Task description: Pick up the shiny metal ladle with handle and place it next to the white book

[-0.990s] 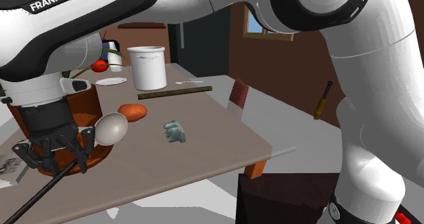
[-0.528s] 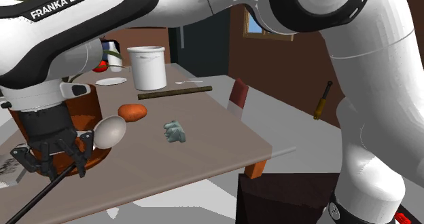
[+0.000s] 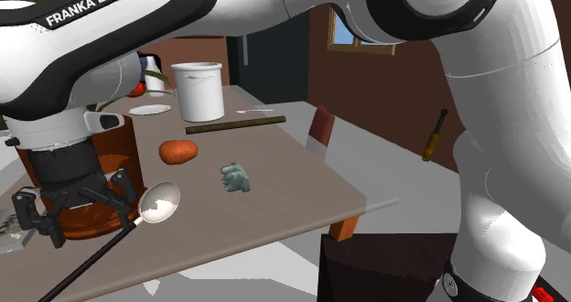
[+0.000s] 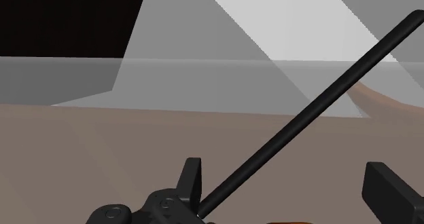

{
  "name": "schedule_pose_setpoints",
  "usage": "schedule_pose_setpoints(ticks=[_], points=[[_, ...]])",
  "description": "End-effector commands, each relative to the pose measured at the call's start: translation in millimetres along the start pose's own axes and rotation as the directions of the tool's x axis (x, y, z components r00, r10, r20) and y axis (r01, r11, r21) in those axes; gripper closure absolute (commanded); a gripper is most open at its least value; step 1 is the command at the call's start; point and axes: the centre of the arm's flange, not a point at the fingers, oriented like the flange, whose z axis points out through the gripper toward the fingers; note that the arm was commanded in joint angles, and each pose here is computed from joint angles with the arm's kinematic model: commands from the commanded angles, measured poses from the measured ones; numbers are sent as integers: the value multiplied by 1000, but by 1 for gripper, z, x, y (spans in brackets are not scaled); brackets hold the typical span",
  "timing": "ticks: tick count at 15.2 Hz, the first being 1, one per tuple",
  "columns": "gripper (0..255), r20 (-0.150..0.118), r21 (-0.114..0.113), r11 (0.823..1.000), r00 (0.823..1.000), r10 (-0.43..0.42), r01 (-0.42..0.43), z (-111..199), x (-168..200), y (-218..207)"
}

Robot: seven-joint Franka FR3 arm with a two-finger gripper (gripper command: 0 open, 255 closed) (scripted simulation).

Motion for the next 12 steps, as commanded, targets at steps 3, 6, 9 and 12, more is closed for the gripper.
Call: schedule_pose_setpoints(ticks=[3, 6, 9, 12], points=[[0, 15, -45, 999, 999, 31, -30, 2, 18, 4], [0, 15, -45, 999, 999, 31, -30, -22, 19, 3], [0, 15, -45, 999, 999, 31, -30, -22, 19, 3], [0, 15, -45, 999, 999, 31, -30, -22, 19, 3]])
